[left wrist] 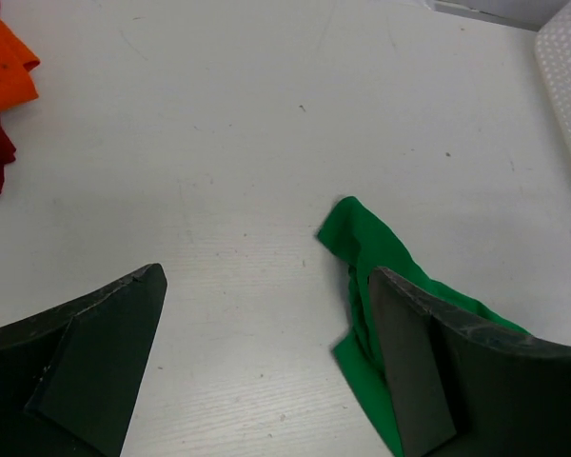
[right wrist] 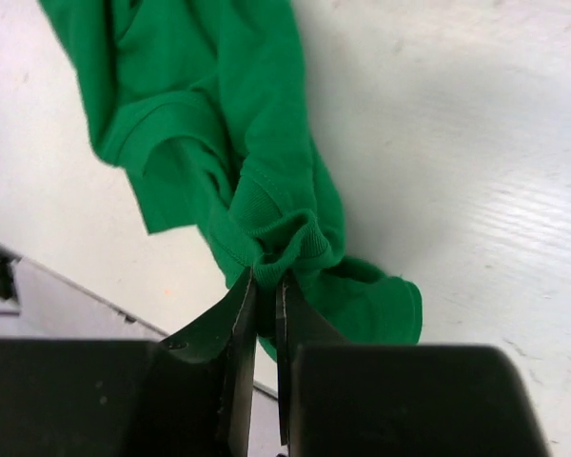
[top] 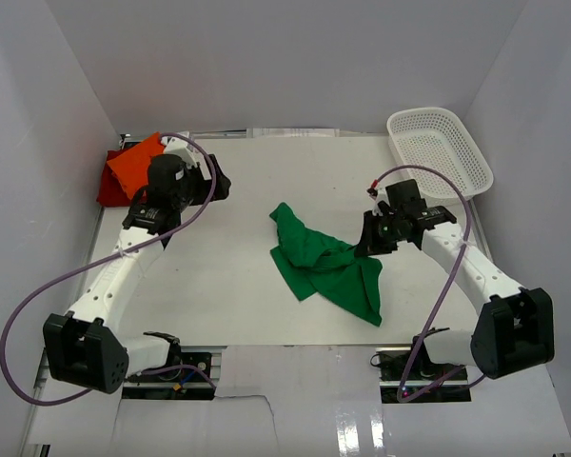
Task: Fold and stack the t-shirts
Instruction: Move the tshirt to the center of the board, then flatten out the tshirt
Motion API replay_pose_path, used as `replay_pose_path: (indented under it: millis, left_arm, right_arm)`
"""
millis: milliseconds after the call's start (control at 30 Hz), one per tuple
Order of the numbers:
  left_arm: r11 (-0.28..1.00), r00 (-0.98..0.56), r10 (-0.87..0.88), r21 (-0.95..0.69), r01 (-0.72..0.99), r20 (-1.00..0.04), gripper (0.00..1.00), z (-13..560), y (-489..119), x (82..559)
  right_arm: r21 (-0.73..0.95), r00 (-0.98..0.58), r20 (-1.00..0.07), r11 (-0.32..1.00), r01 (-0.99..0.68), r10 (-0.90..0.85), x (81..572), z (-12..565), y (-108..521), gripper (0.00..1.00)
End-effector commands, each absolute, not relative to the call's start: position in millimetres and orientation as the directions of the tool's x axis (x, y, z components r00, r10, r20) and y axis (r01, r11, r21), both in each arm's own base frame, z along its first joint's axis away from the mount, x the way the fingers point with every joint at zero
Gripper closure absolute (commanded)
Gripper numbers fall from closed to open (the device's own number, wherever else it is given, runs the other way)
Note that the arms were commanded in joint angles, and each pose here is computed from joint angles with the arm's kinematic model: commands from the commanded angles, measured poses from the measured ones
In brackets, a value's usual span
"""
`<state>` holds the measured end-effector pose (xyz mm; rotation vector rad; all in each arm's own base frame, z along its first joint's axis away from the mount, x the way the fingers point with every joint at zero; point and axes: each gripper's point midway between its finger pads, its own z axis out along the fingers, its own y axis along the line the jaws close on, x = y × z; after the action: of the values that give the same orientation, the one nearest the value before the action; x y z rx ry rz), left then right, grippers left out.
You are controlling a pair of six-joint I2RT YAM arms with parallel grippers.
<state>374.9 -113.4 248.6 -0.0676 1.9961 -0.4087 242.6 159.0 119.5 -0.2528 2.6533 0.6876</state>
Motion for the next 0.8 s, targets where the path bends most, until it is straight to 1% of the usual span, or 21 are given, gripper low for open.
replay_pose_path:
  millis: [0, 67, 100, 133, 200, 233, 267, 300, 333, 367, 400, 433, 467, 500, 533, 567, 633, 700, 733, 767]
  left_arm:
    - [0.955, -0.485, -0.241, -0.295, 0.037, -0.841, 0.02, 242, -100, 379]
    - [0.95, -0.485, -0.25, -0.31, 0.047, -0.838, 0.02, 243, -103, 379]
    - [0.949, -0.483, -0.252, -0.312, 0.048, -0.839, 0.02, 244, -104, 379]
    - [0.95, -0.48, -0.251, -0.31, 0.046, -0.84, 0.02, 244, -103, 380]
    - [0.951, -0.482, -0.248, -0.307, 0.047, -0.841, 0.02, 244, -103, 380]
    - [0.951, -0.481, -0.246, -0.305, 0.047, -0.841, 0.02, 244, -103, 380]
    - [0.951, -0.484, -0.244, -0.304, 0.048, -0.84, 0.02, 242, -103, 380]
    - [0.951, -0.486, -0.244, -0.304, 0.048, -0.84, 0.02, 242, -103, 379]
    - [0.952, -0.487, -0.243, -0.304, 0.048, -0.839, 0.02, 241, -103, 379]
    - [0.952, -0.489, -0.244, -0.304, 0.045, -0.837, 0.02, 240, -103, 379]
    - [0.953, -0.488, -0.243, -0.301, 0.042, -0.839, 0.02, 239, -102, 379]
    - [0.954, -0.487, -0.243, -0.298, 0.036, -0.839, 0.02, 239, -101, 380]
    - [0.956, -0.484, -0.243, -0.292, 0.028, -0.841, 0.02, 239, -99, 381]
    - [0.96, -0.474, -0.251, -0.278, -0.013, -0.844, 0.02, 239, -92, 382]
    - [0.962, -0.474, -0.259, -0.269, -0.048, -0.841, 0.02, 236, -86, 382]
    - [0.953, -0.468, -0.299, -0.282, -0.107, -0.832, 0.02, 234, -75, 384]
    - [0.938, -0.48, -0.346, -0.311, -0.154, -0.806, 0.02, 230, -64, 386]
    - [0.915, -0.489, -0.403, -0.353, -0.196, -0.773, 0.02, 222, -50, 390]
    - [0.908, -0.497, -0.418, -0.372, -0.194, -0.76, 0.02, 220, -50, 391]
    - [0.901, -0.505, -0.432, -0.377, -0.213, -0.747, 0.02, 214, -43, 394]
  right_arm:
    - [0.28, -0.845, -0.532, 0.931, -0.232, -0.051, 269, 141, 137, 0.92]
    - [0.206, -0.825, -0.563, 0.961, -0.183, -0.036, 275, 146, 122, 0.92]
    - [0.169, -0.826, -0.563, 0.974, -0.153, -0.033, 276, 145, 114, 0.92]
    - [0.074, -0.84, -0.541, 0.994, -0.084, -0.03, 274, 140, 93, 0.92]
    - [-0.02, -0.852, -0.524, 1.0, -0.014, -0.022, 272, 134, 73, 0.92]
    - [-0.093, -0.872, -0.489, 0.995, 0.039, -0.012, 266, 127, 58, 0.92]
    - [-0.11, -0.878, -0.479, 0.992, 0.061, 0.001, 264, 126, 55, 0.85]
    - [-0.123, -0.888, -0.459, 0.989, 0.084, 0.018, 262, 121, 53, 0.37]
    - [-0.107, -0.881, -0.472, 0.992, 0.069, 0.01, 265, 123, 60, 0.04]
    - [-0.092, -0.874, -0.485, 0.996, 0.023, -0.025, 268, 124, 71, 0.1]
    - [-0.07, -0.861, -0.505, 0.997, -0.029, -0.06, 272, 128, 85, 0.1]
    - [-0.029, -0.848, -0.517, 0.992, -0.121, -0.118, 270, 133, 111, 0.1]
    - [-0.018, -0.825, -0.546, 0.986, -0.164, -0.147, 276, 142, 126, 0.1]
    - [-0.007, -0.8, -0.574, 0.978, -0.21, -0.176, 284, 153, 143, 0.1]
    - [0.019, -0.782, -0.582, 0.958, -0.286, -0.222, 282, 156, 166, 0.1]
    - [0.032, -0.769, -0.592, 0.947, -0.321, -0.241, 285, 160, 178, 0.1]
    - [0.047, -0.751, -0.587, 0.913, -0.405, -0.303, 291, 159, 206, 0.06]
    - [0.049, -0.72, -0.594, 0.876, -0.48, -0.361, 299, 154, 228, 0.0]
    - [0.046, -0.68, -0.619, 0.846, -0.531, -0.393, 299, 160, 246, 0.0]
    - [0.026, -0.657, -0.622, 0.827, -0.562, -0.427, 301, 154, 257, 0.0]
